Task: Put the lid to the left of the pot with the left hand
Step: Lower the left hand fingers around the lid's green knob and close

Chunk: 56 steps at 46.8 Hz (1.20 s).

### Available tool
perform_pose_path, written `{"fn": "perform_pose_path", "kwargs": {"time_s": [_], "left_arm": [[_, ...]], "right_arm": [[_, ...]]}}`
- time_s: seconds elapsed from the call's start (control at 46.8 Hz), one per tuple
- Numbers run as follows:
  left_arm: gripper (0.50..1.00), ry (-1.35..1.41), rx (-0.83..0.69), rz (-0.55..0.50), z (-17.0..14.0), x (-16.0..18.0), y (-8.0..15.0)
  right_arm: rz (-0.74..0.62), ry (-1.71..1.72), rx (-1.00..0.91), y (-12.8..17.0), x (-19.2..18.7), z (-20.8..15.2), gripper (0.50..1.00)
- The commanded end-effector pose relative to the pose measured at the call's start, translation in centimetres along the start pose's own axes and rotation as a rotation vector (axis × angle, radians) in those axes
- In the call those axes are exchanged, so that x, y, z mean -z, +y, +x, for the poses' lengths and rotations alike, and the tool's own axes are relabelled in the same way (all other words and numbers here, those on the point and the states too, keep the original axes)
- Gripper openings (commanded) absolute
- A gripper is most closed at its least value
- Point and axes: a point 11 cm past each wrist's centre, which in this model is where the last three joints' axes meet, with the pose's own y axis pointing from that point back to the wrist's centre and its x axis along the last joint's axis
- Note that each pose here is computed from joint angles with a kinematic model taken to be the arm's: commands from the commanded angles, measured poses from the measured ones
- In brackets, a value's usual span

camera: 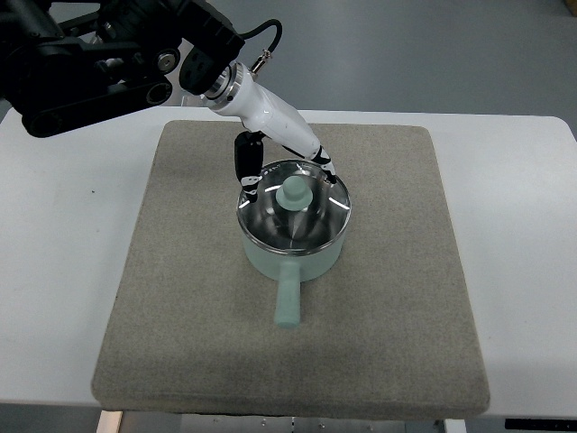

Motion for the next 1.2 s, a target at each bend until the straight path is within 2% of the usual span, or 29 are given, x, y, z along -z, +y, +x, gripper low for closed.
{"fn": "perform_pose_path", "kwargs": {"time_s": [0.0, 1.175], "left_arm": [[0.994, 0.002, -0.003, -0.008, 0.1, -0.1, 0.1], [0.975, -0.016, 0.022, 0.001, -1.1, 0.5, -0.6]], "right_arm": [[0.000, 0.000, 0.000, 0.0, 0.0, 0.0, 0.921], [0.000, 0.000, 0.000, 0.0, 0.0, 0.0, 0.921]]}}
